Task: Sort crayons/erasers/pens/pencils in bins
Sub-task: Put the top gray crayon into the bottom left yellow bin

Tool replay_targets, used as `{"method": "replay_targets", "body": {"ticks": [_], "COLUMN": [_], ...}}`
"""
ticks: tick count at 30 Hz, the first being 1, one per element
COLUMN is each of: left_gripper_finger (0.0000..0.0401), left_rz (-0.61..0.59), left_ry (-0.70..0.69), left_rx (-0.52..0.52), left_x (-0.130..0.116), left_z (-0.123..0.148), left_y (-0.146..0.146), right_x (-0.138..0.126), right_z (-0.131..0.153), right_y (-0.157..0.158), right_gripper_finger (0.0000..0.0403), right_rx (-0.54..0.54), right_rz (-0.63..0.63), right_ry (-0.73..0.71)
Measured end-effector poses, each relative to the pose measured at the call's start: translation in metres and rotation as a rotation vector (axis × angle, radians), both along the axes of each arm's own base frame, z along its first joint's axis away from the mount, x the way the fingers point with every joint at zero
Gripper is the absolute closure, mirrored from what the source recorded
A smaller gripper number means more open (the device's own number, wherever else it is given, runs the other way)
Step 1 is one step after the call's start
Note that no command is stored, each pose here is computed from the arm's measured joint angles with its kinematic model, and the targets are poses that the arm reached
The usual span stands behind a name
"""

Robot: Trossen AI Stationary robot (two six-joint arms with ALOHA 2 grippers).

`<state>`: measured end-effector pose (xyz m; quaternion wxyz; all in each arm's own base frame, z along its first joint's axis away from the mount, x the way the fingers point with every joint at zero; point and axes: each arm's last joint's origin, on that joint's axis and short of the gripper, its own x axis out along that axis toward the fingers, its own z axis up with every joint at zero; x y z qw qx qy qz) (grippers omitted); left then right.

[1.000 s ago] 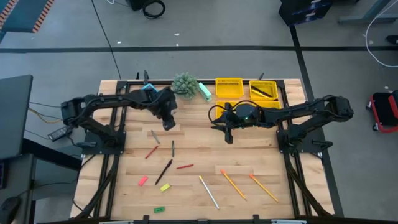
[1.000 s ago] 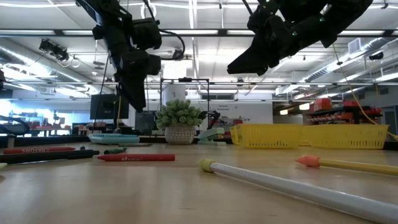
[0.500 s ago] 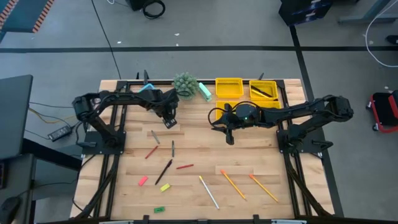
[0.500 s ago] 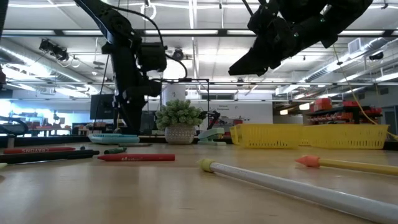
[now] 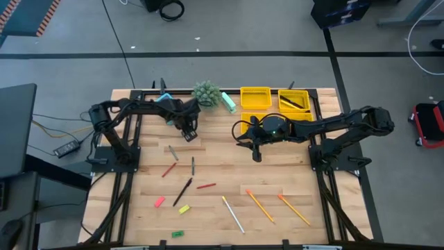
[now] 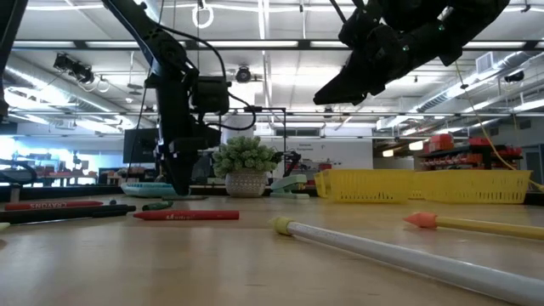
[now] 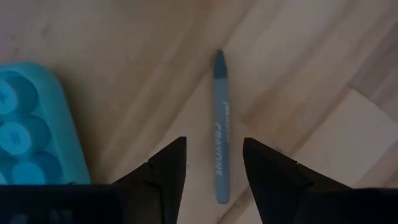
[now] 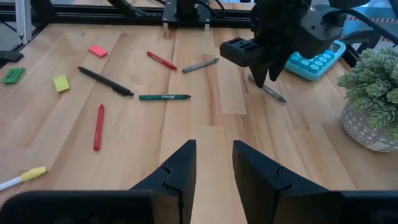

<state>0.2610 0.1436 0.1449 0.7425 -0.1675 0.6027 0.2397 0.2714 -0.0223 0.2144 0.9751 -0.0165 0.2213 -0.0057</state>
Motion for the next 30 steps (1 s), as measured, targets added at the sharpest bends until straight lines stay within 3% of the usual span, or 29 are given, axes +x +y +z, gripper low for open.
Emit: {"method": "replay_targets", "body": {"ticks": [30], "left_gripper_finger": [0.0245], "left_rz": [0.031], "left_ry": [-0.052], "left_rx": [0.019], "left_x": [0.0039], "left_z": [0.0011], "left_y": [0.0031], "right_x": [-0.0002], "right_z": [-0.0012], "right_y": [0.0058], "right_gripper_finger": [0.0293], "right_rx": [0.016], "right_rz": [0.014], "right_ry": [0.013]}}
